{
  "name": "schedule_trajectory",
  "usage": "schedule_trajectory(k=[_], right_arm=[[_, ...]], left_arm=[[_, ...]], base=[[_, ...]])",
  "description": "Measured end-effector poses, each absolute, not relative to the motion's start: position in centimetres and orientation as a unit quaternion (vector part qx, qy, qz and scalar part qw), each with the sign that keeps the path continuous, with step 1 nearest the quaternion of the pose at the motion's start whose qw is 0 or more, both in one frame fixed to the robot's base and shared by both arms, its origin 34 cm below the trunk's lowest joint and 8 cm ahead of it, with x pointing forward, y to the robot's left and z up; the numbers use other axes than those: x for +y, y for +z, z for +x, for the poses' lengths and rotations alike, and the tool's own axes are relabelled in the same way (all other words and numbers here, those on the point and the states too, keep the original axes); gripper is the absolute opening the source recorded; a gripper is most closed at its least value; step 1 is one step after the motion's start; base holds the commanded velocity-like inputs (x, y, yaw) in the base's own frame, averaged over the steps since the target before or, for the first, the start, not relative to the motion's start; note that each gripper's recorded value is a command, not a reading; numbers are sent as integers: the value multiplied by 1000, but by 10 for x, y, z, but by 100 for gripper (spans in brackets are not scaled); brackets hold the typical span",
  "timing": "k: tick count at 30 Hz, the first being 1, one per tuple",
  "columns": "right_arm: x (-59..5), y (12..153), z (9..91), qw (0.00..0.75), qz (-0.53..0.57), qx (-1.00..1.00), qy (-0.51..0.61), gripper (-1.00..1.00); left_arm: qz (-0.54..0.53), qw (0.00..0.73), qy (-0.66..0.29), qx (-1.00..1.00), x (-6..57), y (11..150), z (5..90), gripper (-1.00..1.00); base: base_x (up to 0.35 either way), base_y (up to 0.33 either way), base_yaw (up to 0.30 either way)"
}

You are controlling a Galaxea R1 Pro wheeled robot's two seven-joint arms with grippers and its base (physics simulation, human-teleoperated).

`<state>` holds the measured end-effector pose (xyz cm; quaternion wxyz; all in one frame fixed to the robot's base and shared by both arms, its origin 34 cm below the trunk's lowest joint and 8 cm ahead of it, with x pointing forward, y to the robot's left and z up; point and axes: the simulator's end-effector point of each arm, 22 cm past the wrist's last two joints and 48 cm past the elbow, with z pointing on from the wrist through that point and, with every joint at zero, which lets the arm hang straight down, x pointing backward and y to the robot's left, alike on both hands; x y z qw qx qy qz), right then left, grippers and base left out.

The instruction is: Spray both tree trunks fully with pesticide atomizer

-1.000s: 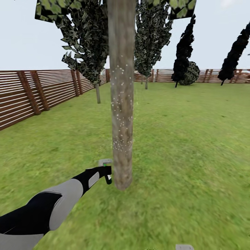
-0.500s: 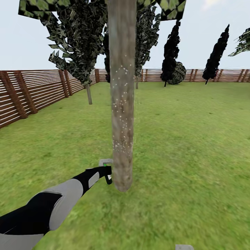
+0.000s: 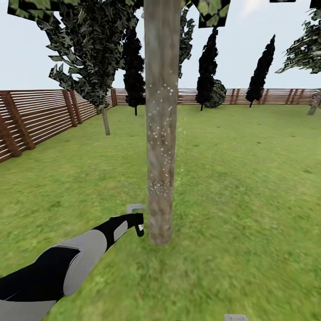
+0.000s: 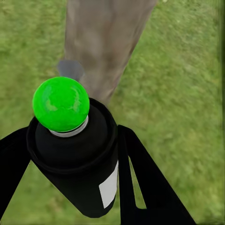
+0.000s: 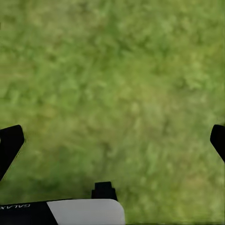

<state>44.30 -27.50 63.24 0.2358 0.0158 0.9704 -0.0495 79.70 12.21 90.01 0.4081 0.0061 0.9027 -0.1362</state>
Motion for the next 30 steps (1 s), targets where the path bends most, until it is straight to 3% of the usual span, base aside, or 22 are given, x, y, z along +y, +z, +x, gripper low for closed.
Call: schedule_trajectory(k=[8,17,30], right_arm=[[-275,632,443,235,16,971,-49,100],[-275,632,443,235,16,971,-49,100],[-275,632,443,235,16,971,-49,100]], left_arm=[[6,408,-136,903,122,900,797,-100],[6,408,-136,903,122,900,797,-100],[6,408,-136,903,122,900,797,-100]], base=[[0,350,-275],[0,350,-45],[2,350,-280]])
